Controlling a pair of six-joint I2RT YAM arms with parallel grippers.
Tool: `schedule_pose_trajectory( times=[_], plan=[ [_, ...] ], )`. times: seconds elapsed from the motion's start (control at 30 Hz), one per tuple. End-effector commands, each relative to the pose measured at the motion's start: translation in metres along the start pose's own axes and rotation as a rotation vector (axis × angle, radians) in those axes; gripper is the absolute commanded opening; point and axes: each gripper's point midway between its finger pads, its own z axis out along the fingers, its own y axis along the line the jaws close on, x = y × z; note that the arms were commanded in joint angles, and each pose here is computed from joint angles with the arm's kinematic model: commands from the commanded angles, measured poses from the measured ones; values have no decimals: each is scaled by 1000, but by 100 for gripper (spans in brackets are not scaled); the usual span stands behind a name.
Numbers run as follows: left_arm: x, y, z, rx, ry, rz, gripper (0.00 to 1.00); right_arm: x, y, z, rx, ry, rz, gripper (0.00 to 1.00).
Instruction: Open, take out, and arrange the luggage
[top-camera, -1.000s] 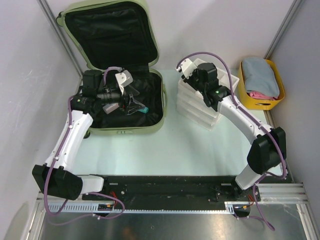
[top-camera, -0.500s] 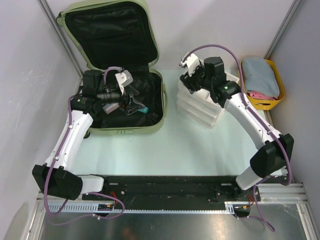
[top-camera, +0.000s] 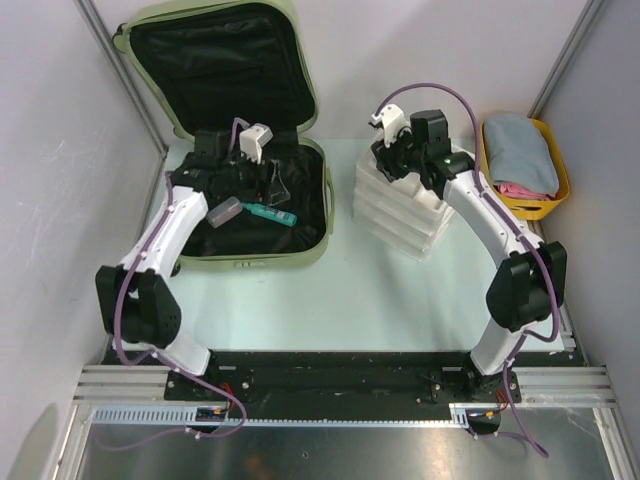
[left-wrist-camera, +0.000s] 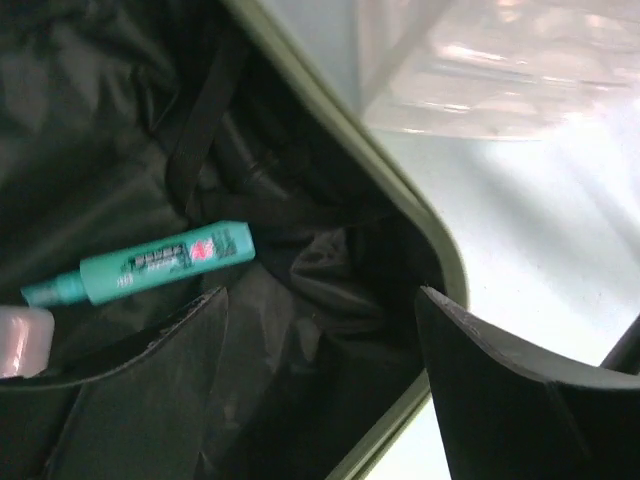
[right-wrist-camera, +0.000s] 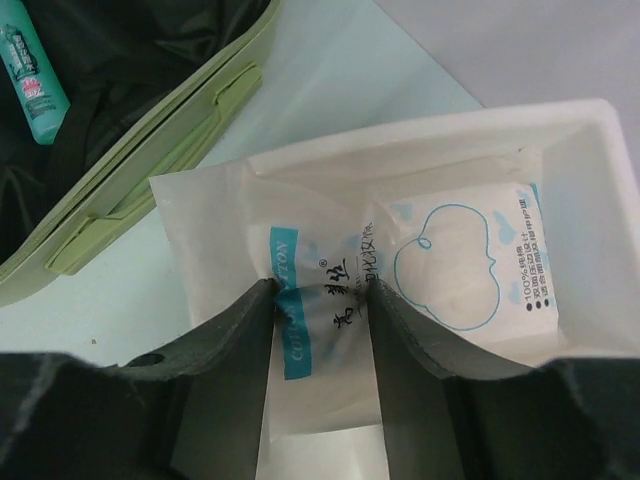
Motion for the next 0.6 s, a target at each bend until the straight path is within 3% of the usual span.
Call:
schedule_pose_trajectory(
  times=[0.0,0.07,0.13,0.23,0.57],
  plan=[
    [5,43,10,-225,1,-323,80,-11,-18,-9,40,-5,25,51],
    [22,53,22,-251,17,-436,81,-25,-17,-19,41,-40,22,57],
    [34,68,28,-342,14,-565,82,-35,-16,-26,42,-63,12,66],
    [54,97,35,-515,11,-750,82,-54,-12,-43,50,-105,-7,72],
    [88,126,64,-651,33,-976,76,-97,-7,-95,131,-216,-42,80]
  ],
)
